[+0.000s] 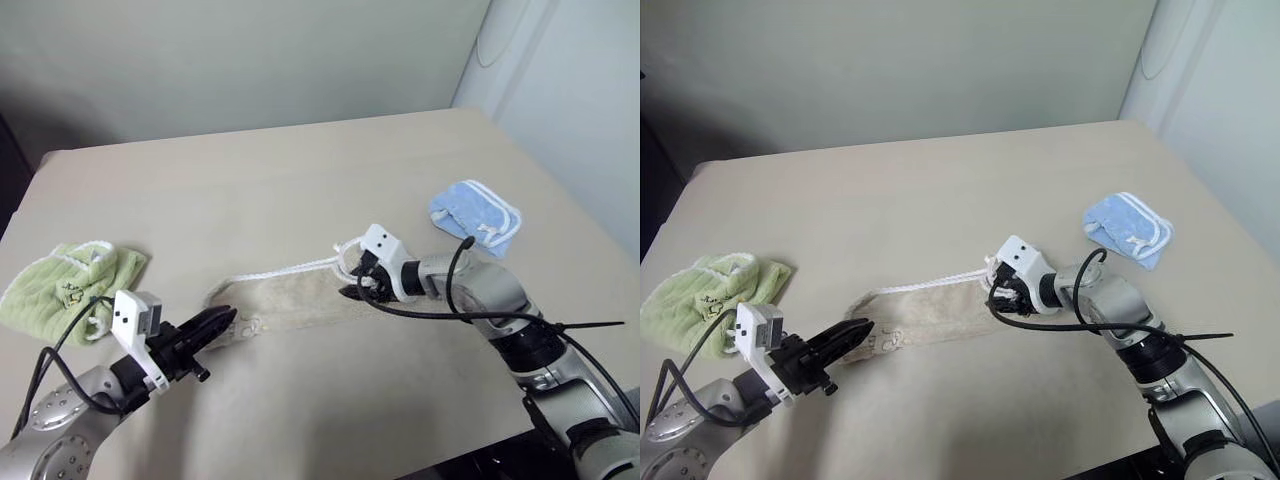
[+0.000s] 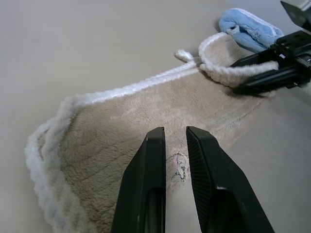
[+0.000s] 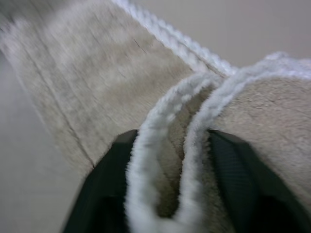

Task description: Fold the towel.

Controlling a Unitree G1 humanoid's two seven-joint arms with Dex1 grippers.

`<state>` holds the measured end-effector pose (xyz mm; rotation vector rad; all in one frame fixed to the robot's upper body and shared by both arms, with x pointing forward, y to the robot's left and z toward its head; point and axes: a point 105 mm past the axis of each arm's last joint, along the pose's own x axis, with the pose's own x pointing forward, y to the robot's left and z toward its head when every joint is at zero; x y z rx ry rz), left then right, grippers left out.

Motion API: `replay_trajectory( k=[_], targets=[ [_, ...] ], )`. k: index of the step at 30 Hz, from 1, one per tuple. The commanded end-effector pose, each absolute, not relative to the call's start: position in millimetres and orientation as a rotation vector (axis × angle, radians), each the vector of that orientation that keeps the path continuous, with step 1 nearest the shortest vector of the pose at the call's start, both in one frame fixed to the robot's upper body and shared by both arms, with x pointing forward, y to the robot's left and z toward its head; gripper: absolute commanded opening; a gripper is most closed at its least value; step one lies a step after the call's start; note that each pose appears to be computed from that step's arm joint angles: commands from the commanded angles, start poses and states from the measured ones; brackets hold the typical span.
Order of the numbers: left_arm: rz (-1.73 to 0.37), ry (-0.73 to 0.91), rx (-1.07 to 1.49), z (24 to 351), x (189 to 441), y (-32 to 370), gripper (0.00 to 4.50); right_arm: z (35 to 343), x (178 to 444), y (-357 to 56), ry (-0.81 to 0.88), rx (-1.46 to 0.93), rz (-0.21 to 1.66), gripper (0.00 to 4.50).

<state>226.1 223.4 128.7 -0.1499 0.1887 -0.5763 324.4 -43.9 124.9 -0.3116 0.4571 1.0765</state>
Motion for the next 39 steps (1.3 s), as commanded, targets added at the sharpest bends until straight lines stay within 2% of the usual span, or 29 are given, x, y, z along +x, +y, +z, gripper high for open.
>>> replay_trajectory(
  k=[1,6,8,11,14,17,21,24,30,35,39],
  targets=[
    [-0.584,0.131,-0.127,142,224,223,0.78,164,321,-51,0.328,-0.231,1.115,3.1],
    [-0.564,0.119,-0.136,145,225,228,0.78,206,333,-74,0.218,-0.042,1.091,3.1],
    [-0.555,0.111,-0.145,146,226,231,0.78,207,344,-82,0.229,-0.022,1.048,2.94],
    [-0.539,0.108,-0.16,146,228,233,0.78,184,356,-86,0.258,-0.133,1.012,2.22],
    [-0.532,0.107,-0.154,148,229,234,0.78,164,359,-79,0.273,-0.153,1.033,1.1],
    [-0.503,0.097,-0.158,152,227,239,0.78,130,360,-74,0.316,-0.204,1.048,0.03],
    [-0.466,0.092,-0.173,155,219,242,0.78,88,362,-74,0.387,-0.319,1.031,0.03],
    [-0.422,0.092,-0.197,158,210,248,0.78,86,361,-72,0.372,-0.316,1.046,0.03],
    [-0.331,0.162,-0.348,151,182,253,0.78,148,366,-66,0.165,-0.17,1.092,0.03],
    [-0.325,0.264,-0.559,135,163,239,2.42,177,370,-61,0.059,-0.137,1.1,0.0],
    [-0.294,0.339,-0.66,120,162,230,3.8,184,373,-54,0.017,-0.125,1.099,0.0]
  ],
)
